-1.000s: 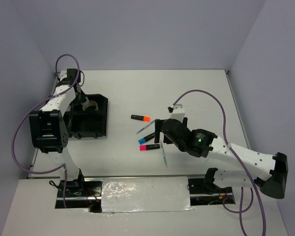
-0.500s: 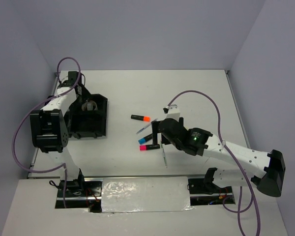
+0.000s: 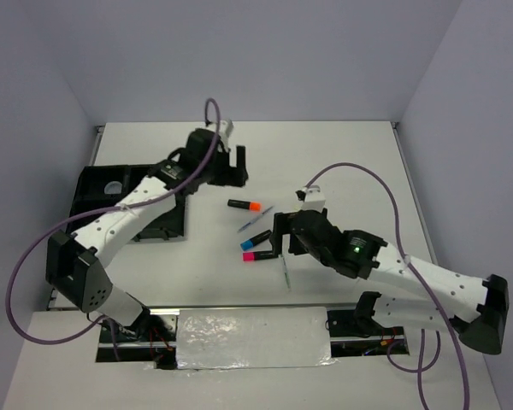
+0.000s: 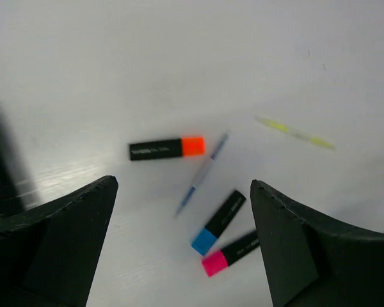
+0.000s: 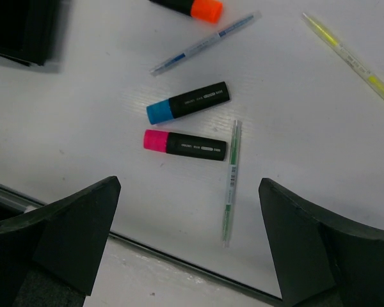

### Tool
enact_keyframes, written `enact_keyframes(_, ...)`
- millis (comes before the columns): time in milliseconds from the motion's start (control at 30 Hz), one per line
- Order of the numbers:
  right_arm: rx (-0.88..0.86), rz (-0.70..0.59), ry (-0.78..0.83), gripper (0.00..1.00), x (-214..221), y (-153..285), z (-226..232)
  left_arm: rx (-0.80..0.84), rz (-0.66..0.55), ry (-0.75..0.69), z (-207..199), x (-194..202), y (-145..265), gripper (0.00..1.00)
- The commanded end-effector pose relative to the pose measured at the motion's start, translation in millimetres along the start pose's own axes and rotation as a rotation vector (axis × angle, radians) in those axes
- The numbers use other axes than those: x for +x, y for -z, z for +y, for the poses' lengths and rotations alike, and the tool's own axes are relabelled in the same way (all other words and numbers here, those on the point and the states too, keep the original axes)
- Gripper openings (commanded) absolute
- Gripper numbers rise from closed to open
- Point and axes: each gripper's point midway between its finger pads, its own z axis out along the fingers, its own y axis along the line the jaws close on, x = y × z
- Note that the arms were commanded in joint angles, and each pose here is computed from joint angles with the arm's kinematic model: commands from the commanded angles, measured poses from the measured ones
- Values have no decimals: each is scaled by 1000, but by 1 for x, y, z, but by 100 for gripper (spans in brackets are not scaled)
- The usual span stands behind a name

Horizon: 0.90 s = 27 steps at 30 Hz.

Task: Sort the stationery into containers
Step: Pick up the pen from the center of the board.

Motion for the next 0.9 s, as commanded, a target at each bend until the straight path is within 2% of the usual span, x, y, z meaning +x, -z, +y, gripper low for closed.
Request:
enact_keyframes(0,-56,-74,-60,97,-17,26,-3,159,147,-170,-36,67,-13,97)
enact_keyframes(167,-77,-90,-73,93,-13,48,-20,207,274,-318,-72,134,-33,91)
enact_keyframes(233,-84,-104,-82,91,-12,54,-25,222,291,-343,-79,151,-40,87)
enact_keyframes(333,-71,-105,-78,90,-8,55,-32,196,298,-378,-84,168,-46,86)
enact_keyframes(500,-73,-77,-70,89,3,46,-30,124,276,-426,-73,172,-64,84)
enact_keyframes(600,-82,-67,-63,89,5,43,-27,86,296,-461,-65,178,-82,78)
enact_keyframes(867,-91,-70,-56,89,4,42,-25,32,299,-396,-40,168,-113,73)
